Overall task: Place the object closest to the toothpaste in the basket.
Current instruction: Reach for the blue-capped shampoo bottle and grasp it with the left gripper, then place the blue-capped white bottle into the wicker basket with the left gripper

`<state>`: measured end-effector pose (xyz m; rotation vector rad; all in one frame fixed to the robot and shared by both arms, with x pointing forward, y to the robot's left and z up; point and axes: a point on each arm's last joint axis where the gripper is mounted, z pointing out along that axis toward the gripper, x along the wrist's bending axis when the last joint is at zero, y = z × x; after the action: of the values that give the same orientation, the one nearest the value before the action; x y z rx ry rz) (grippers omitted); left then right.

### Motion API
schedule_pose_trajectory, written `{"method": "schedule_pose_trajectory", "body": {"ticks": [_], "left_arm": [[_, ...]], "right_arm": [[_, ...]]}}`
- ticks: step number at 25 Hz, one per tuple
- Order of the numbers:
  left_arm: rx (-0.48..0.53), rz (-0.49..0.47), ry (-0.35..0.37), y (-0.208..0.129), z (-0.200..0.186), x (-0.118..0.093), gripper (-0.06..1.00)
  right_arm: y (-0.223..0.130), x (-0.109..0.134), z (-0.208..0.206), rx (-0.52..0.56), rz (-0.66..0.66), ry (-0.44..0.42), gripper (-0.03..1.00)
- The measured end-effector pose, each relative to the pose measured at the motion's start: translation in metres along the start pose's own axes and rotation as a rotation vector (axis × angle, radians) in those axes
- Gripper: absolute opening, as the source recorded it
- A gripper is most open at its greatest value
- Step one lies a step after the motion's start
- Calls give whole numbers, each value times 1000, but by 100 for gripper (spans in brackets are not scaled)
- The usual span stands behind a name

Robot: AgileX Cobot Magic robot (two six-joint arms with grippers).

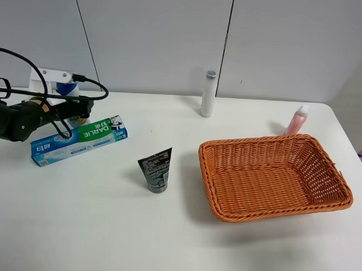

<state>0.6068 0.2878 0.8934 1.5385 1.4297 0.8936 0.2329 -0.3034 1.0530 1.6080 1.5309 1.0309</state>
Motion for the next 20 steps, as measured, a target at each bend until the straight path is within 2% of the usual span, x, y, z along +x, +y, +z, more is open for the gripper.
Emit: {"method": "schedule_pose_trajectory", "body": {"ticks": [2, 4, 12, 16, 20], "left_arm": [[5, -9, 0, -3, 2, 0, 70], [5, -15, -2, -3, 2, 0, 39], [-8, -43, 1, 8, -3, 0, 38], [-141, -55, -17, 52, -27, -7, 38], [-281, -20, -138, 104, -61, -41, 38]], "right_arm": [[0, 0, 0, 0, 0, 0, 99], [0, 0, 0, 0, 0, 0, 99], [0, 0, 0, 0, 0, 0, 99], [0, 0, 0, 0, 0, 0, 99], [0, 0, 0, 0, 0, 0, 99]]}}
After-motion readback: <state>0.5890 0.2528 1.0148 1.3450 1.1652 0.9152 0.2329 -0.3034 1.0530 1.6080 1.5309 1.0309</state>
